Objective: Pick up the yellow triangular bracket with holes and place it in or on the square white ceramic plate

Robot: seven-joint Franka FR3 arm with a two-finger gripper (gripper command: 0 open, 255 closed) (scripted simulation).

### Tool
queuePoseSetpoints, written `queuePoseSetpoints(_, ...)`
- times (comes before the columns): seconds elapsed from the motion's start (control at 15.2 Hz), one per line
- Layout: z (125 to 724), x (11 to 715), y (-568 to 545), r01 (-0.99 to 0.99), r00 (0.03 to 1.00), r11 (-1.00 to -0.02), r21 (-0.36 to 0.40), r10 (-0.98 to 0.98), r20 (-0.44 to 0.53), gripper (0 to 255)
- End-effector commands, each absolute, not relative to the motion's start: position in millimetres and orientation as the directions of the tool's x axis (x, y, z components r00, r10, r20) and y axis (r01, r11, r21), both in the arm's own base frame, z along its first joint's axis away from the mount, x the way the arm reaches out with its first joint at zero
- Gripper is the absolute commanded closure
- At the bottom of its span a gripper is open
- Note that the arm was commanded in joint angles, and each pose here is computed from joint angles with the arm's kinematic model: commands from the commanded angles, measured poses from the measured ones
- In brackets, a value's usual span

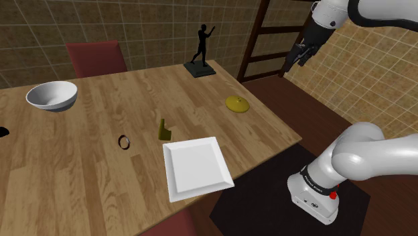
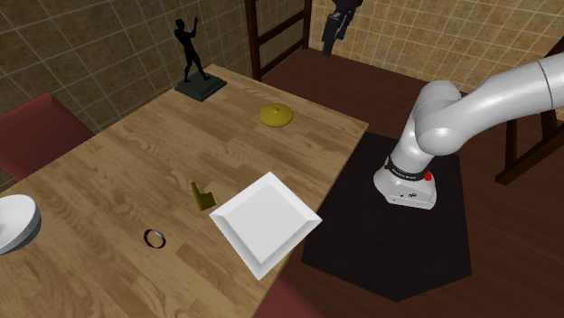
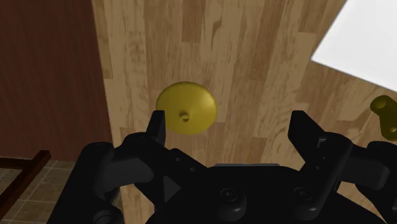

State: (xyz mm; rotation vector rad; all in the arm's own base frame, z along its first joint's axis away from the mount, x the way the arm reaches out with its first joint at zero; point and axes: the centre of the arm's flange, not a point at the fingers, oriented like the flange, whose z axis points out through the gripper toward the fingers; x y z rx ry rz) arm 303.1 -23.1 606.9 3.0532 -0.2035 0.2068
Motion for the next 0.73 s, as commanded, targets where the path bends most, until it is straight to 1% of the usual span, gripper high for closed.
queuePoseSetpoints(0.0, 606.9, 303.1, -23.1, -0.137, 0.982, -0.988, 0.065, -0.127, 0.139, 0)
queuePoseSetpoints(0.66, 539.9, 401.4, 32.5, 0.099, 0.989, -0.993, 0.06, 0.105, 0.103, 0)
